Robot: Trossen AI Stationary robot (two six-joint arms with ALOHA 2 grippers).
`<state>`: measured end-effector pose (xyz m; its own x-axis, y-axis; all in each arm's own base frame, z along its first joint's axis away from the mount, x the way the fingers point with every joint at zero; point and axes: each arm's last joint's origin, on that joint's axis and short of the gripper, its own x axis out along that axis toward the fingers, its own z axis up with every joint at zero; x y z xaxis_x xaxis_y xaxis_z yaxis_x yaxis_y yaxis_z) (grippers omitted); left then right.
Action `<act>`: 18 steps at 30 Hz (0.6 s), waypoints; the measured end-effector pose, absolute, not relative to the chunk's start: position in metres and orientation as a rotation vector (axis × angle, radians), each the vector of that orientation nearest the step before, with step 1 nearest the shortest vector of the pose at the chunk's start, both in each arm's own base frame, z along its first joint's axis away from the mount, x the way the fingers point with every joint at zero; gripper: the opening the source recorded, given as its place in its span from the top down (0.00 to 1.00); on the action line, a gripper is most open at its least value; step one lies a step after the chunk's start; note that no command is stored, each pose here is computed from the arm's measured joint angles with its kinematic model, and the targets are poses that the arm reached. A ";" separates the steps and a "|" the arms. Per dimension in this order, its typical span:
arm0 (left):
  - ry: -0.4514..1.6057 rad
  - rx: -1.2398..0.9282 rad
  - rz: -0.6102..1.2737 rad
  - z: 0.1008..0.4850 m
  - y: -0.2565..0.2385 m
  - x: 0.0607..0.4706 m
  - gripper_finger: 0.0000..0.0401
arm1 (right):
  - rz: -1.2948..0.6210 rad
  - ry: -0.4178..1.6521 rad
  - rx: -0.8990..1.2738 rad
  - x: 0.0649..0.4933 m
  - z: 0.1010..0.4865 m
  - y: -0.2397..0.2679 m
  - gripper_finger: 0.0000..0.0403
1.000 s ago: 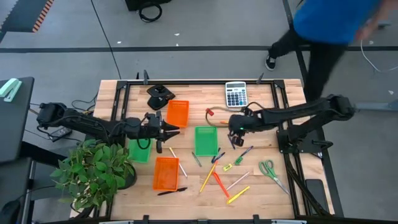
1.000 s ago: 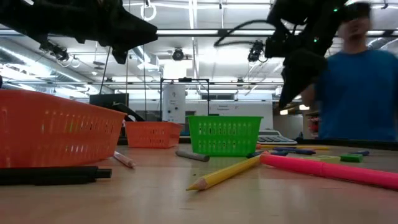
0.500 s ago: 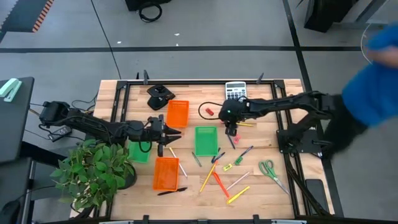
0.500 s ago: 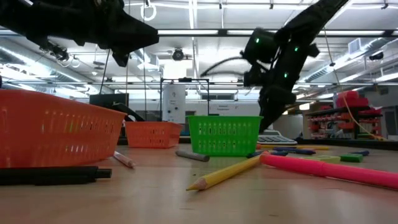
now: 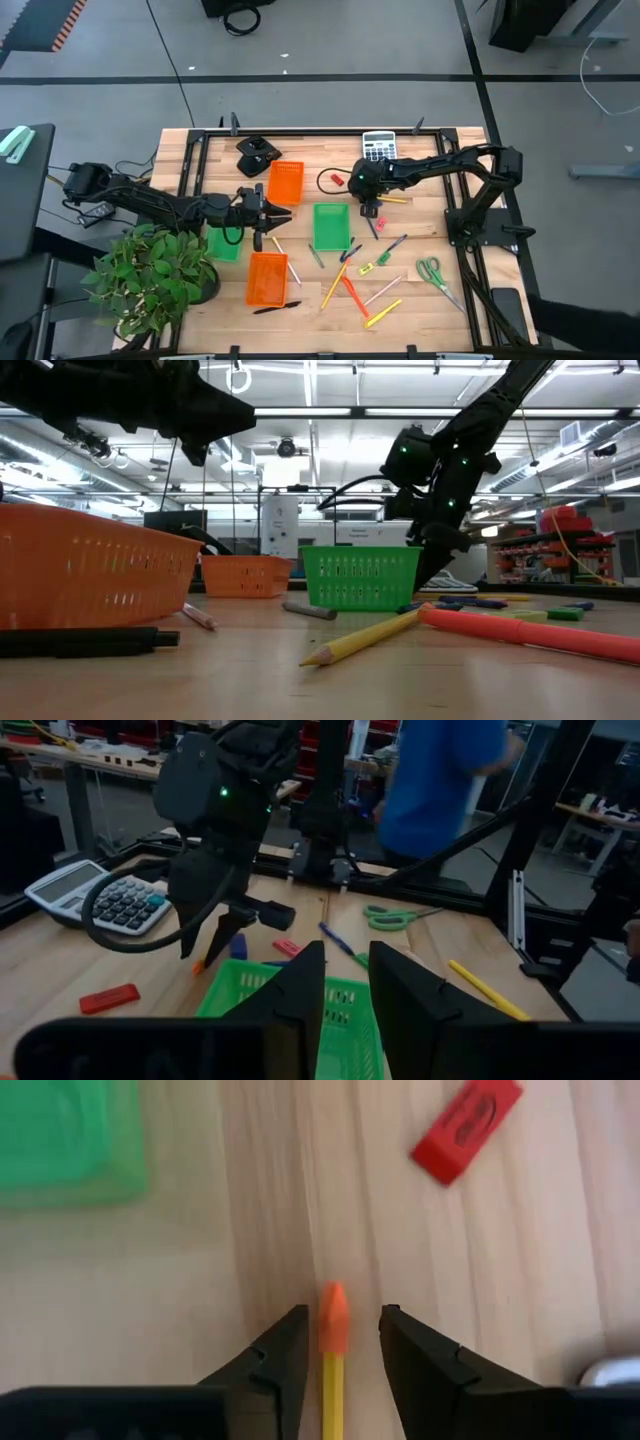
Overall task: Sort crayons/erasers/pens/pencils in bins
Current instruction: Put the yellow pencil into the right green basket
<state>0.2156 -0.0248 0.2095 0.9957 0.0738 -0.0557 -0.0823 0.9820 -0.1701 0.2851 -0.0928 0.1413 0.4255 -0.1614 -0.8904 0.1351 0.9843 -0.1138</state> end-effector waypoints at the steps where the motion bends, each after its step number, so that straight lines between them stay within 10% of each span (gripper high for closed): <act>1: 0.050 -0.165 0.078 0.210 -0.025 0.216 0.79 | -0.183 1.108 -0.027 0.286 0.142 -0.093 0.69; 18: 0.042 -0.163 0.119 0.210 -0.017 0.216 0.80 | -0.174 1.138 -0.012 0.289 0.129 -0.094 0.74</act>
